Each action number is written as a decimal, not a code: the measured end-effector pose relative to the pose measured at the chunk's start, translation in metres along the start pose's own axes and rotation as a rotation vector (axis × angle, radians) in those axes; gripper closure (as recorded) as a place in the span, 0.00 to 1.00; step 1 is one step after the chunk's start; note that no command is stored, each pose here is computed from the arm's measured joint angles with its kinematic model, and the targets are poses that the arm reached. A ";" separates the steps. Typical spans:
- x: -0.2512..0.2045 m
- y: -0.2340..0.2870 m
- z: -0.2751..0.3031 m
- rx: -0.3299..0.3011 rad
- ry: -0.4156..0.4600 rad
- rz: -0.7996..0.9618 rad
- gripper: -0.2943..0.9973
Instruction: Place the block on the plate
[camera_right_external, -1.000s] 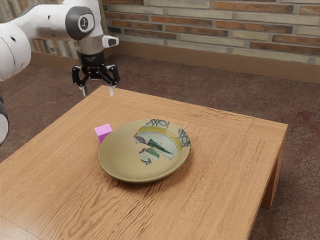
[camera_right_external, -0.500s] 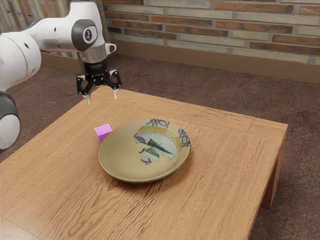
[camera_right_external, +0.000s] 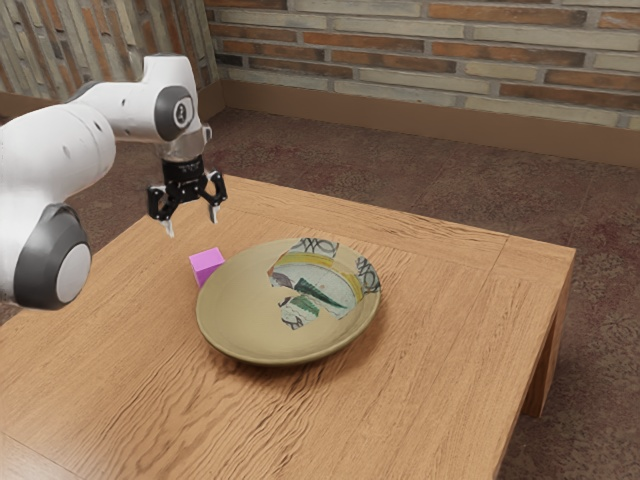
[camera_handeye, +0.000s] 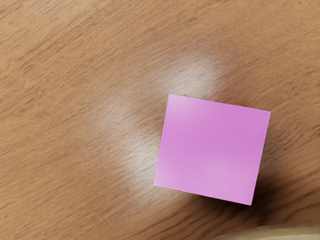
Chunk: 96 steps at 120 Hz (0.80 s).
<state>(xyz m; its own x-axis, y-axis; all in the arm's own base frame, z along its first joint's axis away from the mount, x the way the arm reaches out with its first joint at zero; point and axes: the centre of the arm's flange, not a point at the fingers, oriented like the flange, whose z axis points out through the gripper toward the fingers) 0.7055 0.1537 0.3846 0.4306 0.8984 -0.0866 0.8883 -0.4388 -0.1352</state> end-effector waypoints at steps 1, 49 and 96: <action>0.000 0.001 0.002 0.000 -0.001 -0.001 0.23; 0.025 0.004 0.037 -0.007 -0.003 -0.073 0.23; 0.039 0.018 0.066 -0.008 0.008 -0.094 0.23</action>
<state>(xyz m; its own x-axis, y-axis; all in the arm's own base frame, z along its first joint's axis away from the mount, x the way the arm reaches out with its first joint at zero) 0.7278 0.1798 0.3131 0.3464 0.9357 -0.0661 0.9262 -0.3524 -0.1344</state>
